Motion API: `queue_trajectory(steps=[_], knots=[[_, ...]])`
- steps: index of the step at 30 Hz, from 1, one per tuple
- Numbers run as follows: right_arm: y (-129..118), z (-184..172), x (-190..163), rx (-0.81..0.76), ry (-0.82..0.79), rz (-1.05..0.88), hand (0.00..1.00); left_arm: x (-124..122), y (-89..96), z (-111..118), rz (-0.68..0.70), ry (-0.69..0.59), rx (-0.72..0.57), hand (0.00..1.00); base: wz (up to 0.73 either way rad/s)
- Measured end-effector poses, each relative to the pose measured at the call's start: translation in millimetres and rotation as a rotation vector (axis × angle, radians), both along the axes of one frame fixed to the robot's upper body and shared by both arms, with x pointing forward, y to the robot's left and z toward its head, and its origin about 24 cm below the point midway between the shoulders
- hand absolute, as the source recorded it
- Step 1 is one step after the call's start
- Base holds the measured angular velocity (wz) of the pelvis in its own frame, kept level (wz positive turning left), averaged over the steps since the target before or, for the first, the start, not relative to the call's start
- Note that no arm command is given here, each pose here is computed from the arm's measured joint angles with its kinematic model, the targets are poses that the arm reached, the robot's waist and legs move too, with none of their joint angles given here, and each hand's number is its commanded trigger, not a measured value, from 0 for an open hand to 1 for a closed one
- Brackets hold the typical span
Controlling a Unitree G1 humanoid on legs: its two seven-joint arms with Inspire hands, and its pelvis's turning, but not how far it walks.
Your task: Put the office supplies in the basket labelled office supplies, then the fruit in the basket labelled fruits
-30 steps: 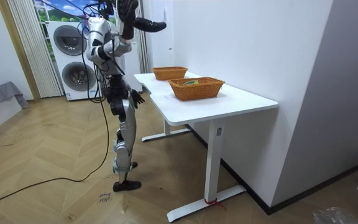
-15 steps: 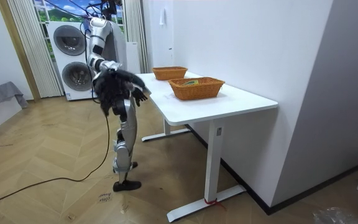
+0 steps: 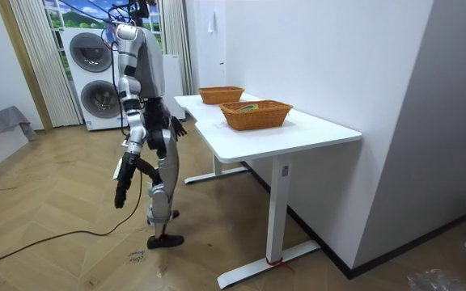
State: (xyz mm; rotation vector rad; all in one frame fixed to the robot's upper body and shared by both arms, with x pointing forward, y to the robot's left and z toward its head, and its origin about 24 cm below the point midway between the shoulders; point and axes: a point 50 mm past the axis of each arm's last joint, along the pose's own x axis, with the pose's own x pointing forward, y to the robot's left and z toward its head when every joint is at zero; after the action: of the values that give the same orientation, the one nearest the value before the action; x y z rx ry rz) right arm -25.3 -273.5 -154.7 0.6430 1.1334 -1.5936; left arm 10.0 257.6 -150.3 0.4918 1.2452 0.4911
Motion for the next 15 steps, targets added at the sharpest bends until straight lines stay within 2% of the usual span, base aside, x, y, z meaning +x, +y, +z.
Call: queue_trajectory(steps=[1, 3, 4, 6, 9, 15], knots=[[3.6, -1.9, -0.8, 0.022, 0.003, 0.050, 0.00, -1.4, -0.1, -0.3, 0.000, 0.006, 0.000, 0.00, 0.00], [14.4, -7.1, -1.1, 0.094, 0.037, 0.313, 0.00, -5.3, -1.6, -2.0, 0.003, 0.027, -0.007, 0.00, 0.00], [16.6, -8.0, -0.2, 0.110, 0.045, 0.379, 0.00, -5.2, -2.1, -2.2, 0.002, 0.028, -0.008, 0.00, 0.00], [23.1, -10.8, 10.3, 0.154, 0.084, 0.680, 0.00, -1.8, -3.5, -3.2, -0.004, 0.031, -0.011, 0.00, -0.04], [31.4, -13.3, 29.5, 0.173, 0.125, 1.016, 0.00, -1.3, -6.7, -5.6, -0.019, 0.051, -0.013, 0.00, -0.02], [43.9, -13.6, 69.3, 0.146, 0.131, 1.399, 0.00, 0.2, -18.2, -9.8, -0.092, 0.086, -0.045, 0.00, 0.03]])
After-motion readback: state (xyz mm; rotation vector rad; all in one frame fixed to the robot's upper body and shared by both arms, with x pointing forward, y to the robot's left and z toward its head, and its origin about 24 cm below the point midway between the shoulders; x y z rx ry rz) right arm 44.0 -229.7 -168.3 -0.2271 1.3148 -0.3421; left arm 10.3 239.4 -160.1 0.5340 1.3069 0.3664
